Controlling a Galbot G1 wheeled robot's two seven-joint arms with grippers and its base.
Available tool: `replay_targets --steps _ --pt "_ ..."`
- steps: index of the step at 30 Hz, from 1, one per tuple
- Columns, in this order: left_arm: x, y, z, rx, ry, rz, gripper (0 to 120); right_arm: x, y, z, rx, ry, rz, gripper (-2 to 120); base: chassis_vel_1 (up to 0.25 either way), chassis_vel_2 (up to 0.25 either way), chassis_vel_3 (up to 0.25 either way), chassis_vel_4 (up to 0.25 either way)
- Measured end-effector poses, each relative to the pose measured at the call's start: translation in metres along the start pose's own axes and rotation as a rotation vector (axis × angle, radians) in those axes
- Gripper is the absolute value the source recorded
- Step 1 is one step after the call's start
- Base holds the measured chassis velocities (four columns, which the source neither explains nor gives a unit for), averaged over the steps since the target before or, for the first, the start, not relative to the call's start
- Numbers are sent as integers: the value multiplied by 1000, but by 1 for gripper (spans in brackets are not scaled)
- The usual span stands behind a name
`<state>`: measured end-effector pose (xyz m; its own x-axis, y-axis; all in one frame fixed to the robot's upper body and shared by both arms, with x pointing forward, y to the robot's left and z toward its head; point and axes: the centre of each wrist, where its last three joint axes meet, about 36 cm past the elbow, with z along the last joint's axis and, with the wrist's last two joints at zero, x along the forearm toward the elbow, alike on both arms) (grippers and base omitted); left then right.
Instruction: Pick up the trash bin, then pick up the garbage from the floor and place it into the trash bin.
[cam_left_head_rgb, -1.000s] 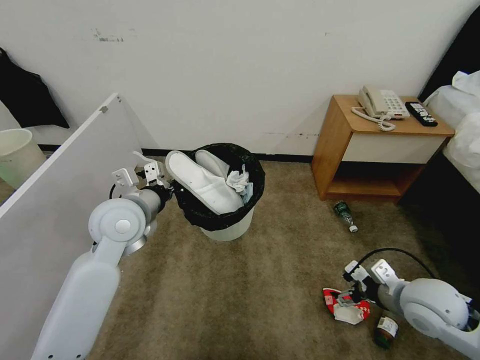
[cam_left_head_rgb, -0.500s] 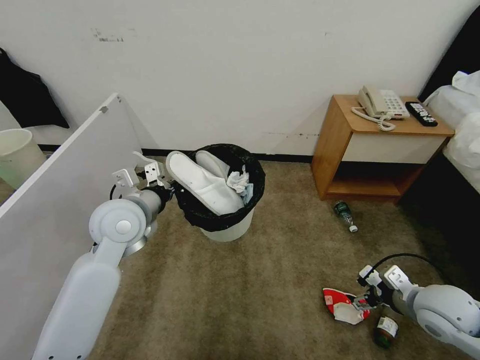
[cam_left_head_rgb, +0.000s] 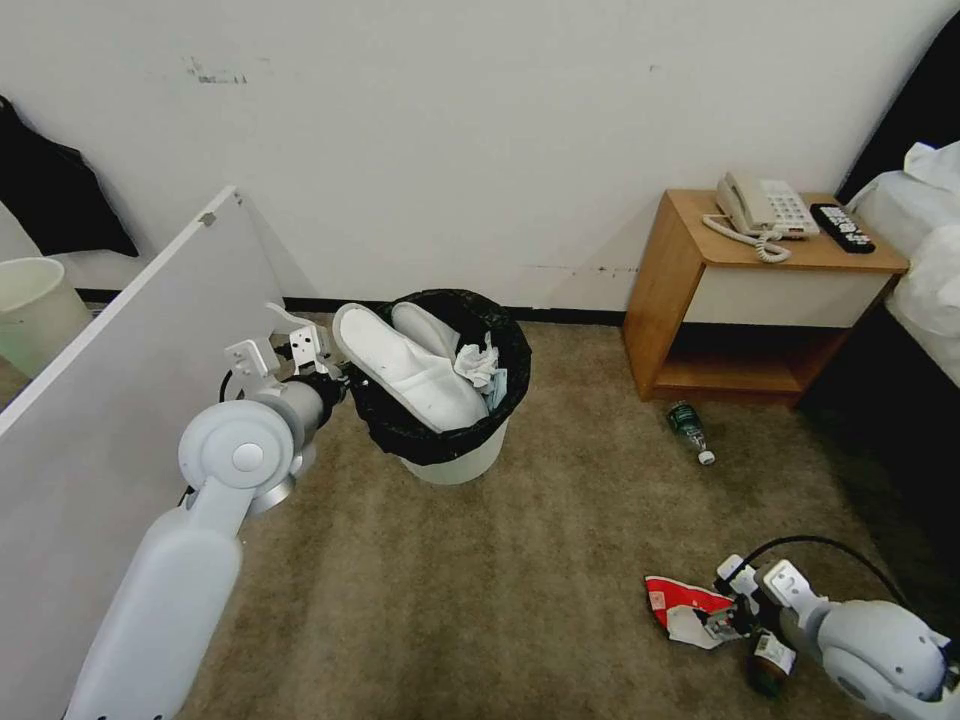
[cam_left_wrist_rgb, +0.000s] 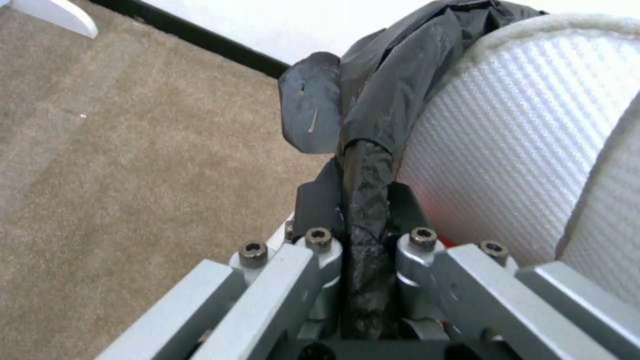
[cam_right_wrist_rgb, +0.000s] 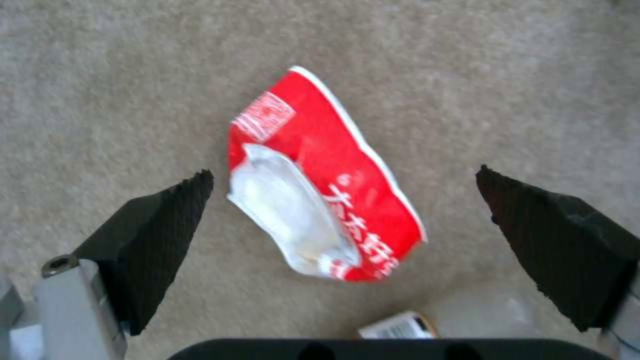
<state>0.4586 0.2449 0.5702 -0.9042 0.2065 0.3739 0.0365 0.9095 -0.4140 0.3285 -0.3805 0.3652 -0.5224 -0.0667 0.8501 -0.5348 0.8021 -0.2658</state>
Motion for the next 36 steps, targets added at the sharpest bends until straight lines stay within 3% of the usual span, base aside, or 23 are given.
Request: replay_targets --steps 9,17,36 --pt "-1 1 0 0 1 -5 4 -30 17 2 -27 -16 -30 100 0 0 0 0" --pt "-2 3 -1 1 1 -10 4 -53 9 12 -44 -40 -14 100 0 0 0 0" --pt "-4 4 0 1 5 -13 4 -66 -1 31 -62 -25 11 100 0 0 0 0"
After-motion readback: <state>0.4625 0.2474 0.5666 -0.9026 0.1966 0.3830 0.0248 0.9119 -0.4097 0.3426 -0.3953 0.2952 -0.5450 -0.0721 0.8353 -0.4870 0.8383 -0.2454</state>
